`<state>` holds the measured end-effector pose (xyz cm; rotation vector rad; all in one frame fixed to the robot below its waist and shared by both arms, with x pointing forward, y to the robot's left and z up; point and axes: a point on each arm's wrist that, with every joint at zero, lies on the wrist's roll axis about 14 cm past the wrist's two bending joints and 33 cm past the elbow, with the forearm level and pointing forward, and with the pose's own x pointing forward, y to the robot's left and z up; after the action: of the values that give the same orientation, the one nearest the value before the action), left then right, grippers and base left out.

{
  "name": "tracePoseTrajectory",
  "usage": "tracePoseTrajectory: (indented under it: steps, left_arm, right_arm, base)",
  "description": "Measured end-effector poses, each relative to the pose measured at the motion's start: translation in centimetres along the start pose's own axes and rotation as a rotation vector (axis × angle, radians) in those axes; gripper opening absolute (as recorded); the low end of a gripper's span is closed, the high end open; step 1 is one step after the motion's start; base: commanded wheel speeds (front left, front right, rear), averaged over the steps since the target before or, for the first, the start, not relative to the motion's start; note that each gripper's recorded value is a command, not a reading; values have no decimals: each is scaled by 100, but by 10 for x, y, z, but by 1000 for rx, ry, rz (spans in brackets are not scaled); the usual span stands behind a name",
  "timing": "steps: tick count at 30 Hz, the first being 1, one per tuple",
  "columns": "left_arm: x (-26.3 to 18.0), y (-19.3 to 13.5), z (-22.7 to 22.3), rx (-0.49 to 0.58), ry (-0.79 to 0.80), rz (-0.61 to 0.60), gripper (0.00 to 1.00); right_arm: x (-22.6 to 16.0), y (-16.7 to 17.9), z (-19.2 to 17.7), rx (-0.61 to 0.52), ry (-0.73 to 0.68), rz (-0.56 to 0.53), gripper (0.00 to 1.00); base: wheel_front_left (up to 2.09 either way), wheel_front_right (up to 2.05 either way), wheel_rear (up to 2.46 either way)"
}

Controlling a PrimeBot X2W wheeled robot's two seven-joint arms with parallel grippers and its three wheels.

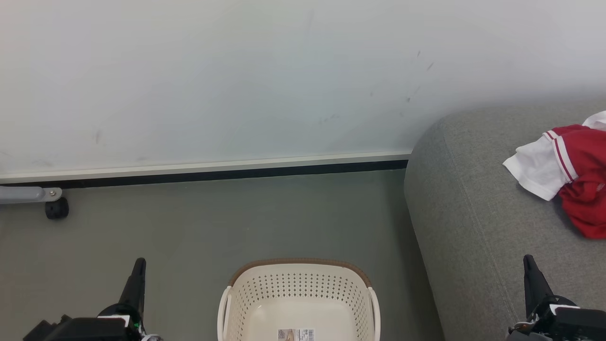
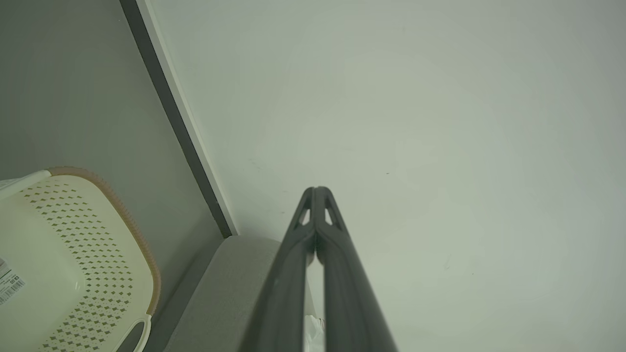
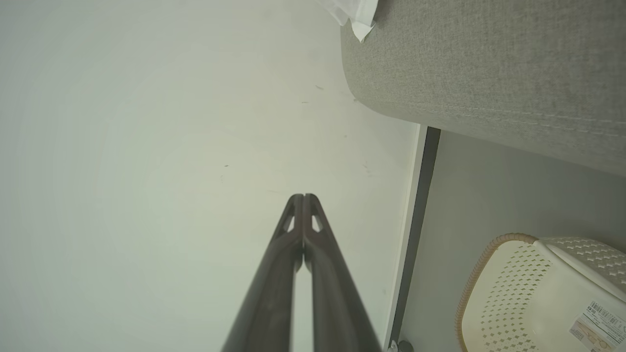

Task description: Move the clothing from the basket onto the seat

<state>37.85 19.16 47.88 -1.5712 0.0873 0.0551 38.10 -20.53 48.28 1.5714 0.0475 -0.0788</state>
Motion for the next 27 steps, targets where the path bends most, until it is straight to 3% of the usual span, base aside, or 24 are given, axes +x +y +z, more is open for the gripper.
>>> tracePoseTrajectory:
  steps: [27]
  left_arm:
    - [0,0,0,0,0,0,0]
  right_arm:
    - [0,0,0,0,0,0,0]
  base:
    - [0,0,0]
